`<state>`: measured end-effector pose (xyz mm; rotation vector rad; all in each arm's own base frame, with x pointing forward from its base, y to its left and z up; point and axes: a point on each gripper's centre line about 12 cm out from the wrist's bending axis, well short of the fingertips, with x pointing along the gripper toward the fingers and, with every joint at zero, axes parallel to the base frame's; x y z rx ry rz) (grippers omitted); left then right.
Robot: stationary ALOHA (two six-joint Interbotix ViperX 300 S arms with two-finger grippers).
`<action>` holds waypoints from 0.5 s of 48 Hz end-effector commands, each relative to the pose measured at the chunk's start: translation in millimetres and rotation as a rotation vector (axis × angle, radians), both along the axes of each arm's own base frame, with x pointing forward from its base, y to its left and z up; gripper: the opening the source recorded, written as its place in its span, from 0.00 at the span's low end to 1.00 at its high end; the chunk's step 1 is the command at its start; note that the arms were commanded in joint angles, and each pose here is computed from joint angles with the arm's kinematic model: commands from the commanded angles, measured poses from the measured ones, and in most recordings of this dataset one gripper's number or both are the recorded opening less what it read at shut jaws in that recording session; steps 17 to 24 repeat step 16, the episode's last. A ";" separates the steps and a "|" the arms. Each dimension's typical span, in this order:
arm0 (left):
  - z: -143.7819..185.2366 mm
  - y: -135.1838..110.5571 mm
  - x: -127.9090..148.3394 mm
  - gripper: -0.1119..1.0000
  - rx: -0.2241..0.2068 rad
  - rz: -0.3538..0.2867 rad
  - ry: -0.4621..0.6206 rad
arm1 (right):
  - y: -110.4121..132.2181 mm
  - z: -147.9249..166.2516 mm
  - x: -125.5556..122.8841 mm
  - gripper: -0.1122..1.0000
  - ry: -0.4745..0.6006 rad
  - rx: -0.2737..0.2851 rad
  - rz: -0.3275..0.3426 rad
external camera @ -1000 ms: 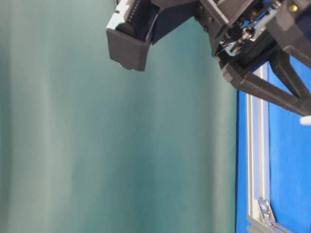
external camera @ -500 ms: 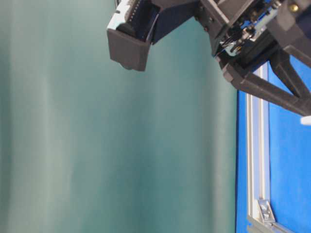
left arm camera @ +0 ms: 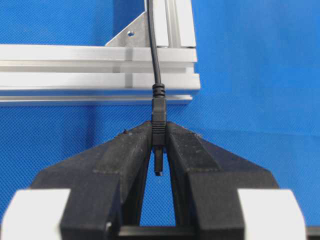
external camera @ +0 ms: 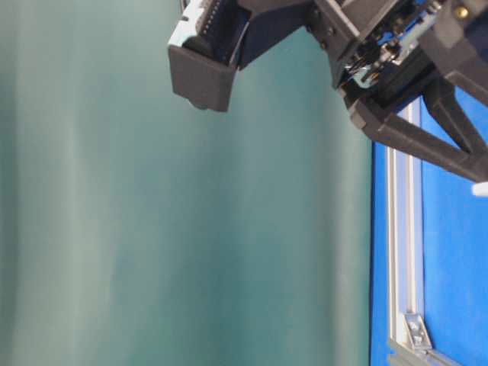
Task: Insert the wire through the string loop located in the center.
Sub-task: 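Open the right gripper and pull the cable leftward with the left gripper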
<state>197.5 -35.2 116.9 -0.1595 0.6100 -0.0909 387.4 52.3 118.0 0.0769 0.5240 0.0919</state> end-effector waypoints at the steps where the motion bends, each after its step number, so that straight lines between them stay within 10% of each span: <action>1: 5.1 -2.0 5.0 0.28 -0.004 -0.005 -0.020 | 0.5 9.0 3.4 0.89 -0.029 0.003 0.001; 13: 4.7 -1.8 5.1 0.89 -0.001 -0.006 -0.014 | 0.5 8.8 3.3 0.89 -0.028 0.002 0.001; 24: 4.9 -2.0 4.9 0.91 -0.002 -0.006 -0.014 | -0.2 8.2 3.1 0.89 -0.021 0.002 -0.001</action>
